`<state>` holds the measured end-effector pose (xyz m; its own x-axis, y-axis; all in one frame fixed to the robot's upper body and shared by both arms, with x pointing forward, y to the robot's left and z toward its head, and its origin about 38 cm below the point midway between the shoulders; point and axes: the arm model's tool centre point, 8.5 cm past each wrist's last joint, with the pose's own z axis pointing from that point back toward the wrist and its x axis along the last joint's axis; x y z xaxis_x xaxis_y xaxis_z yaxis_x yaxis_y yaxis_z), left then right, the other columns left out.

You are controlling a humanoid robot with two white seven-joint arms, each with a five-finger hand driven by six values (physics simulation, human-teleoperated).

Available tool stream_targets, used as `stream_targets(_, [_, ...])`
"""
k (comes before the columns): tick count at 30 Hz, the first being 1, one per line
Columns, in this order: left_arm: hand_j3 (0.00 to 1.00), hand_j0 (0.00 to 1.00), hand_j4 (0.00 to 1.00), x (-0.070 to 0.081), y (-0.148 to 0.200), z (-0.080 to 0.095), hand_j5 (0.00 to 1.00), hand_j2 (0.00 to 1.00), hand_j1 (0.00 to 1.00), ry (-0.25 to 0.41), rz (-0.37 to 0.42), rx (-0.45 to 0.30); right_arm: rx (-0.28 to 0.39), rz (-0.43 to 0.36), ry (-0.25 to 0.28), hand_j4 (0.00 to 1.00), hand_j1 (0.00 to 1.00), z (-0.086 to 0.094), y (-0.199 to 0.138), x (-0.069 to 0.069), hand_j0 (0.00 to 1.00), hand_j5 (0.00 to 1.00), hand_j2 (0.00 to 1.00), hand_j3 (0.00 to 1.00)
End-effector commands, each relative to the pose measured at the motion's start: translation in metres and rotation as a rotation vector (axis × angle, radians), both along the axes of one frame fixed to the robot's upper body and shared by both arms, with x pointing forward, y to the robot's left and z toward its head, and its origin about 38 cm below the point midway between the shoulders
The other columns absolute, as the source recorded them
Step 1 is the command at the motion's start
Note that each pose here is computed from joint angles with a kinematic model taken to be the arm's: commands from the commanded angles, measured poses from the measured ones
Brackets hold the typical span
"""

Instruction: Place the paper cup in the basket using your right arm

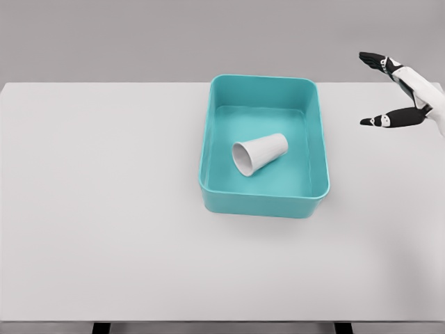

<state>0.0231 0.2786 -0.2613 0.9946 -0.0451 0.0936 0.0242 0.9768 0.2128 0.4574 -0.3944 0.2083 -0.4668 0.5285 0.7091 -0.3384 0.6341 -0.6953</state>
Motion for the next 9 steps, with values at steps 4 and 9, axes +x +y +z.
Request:
stream_targets(4, [1.00,1.00,1.00,0.0000,0.0001,0.0000,1.00,1.00,1.00,0.000,0.001,0.000,0.012,-0.001,0.000,1.00,1.00,0.0007,0.0006,0.0010,1.00,1.00,1.00,1.00])
stream_targets(9, [1.00,1.00,1.00,0.0000,0.0000,0.0000,1.00,1.00,1.00,0.000,-0.002,0.000,0.011,-0.002,0.000,1.00,1.00,0.0009,0.0004,0.0013,1.00,1.00,1.00,1.00])
